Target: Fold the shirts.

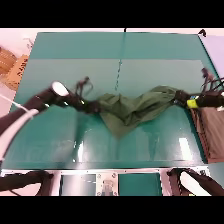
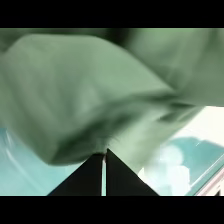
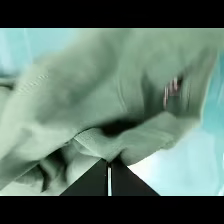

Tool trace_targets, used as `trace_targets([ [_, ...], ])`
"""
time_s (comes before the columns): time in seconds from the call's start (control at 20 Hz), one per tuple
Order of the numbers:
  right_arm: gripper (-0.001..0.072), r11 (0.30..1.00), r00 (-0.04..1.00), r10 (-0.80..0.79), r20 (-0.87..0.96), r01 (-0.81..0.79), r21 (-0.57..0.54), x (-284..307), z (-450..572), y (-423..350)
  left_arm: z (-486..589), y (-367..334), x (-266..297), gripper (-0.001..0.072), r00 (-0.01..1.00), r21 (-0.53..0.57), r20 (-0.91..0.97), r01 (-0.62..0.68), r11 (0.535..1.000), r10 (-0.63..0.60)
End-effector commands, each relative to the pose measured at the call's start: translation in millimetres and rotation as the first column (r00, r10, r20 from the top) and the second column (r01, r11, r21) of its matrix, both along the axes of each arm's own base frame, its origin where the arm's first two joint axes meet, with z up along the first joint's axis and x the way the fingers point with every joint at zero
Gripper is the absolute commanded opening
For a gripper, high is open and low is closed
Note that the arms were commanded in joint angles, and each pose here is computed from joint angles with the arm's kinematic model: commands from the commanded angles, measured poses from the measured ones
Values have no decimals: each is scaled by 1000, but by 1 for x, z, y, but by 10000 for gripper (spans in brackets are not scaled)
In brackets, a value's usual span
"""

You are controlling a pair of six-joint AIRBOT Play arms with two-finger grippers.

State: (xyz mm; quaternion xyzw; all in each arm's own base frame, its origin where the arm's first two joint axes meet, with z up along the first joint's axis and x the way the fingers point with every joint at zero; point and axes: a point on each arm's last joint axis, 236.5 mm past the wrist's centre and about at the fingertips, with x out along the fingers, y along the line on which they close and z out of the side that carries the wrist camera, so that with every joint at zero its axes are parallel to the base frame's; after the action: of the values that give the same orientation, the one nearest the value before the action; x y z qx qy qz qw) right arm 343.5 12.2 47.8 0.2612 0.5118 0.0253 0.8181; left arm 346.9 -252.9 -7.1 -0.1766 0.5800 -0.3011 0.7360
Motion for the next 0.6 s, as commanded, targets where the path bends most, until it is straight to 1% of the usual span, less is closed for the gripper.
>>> trace_targets([
  [0.0, 17, 999, 976, 18, 215, -9, -40, 24, 103, -6, 130, 50, 38, 18, 961, -17, 273, -45, 999, 48],
  [0.1, 17, 997, 903, 33, 427, -1, -75, 27, 199, -3, 229, 72, 40, 18, 874, -52, 478, -70, 996, 87],
  [0.2, 16, 991, 791, 63, 609, 23, -132, 9, 291, 2, 323, 83, 23, 18, 747, -75, 658, -65, 995, 98],
  [0.25, 17, 987, 725, 79, 685, 40, -156, -6, 334, 7, 367, 85, 8, 18, 667, -81, 739, -57, 995, 98],
  [0.4, 17, 974, 545, 129, 829, 87, -209, -60, 425, 21, 473, 90, -49, 18, 435, -84, 896, -21, 996, 85],
  [0.5, 17, 968, 451, 149, 880, 115, -223, -89, 460, 29, 515, 100, -79, 18, 314, -59, 947, -46, 997, 71],
  [0.55, 18, 965, 419, 154, 895, 130, -226, -100, 471, 31, 524, 106, -86, 18, 280, -43, 958, -71, 997, 62],
])
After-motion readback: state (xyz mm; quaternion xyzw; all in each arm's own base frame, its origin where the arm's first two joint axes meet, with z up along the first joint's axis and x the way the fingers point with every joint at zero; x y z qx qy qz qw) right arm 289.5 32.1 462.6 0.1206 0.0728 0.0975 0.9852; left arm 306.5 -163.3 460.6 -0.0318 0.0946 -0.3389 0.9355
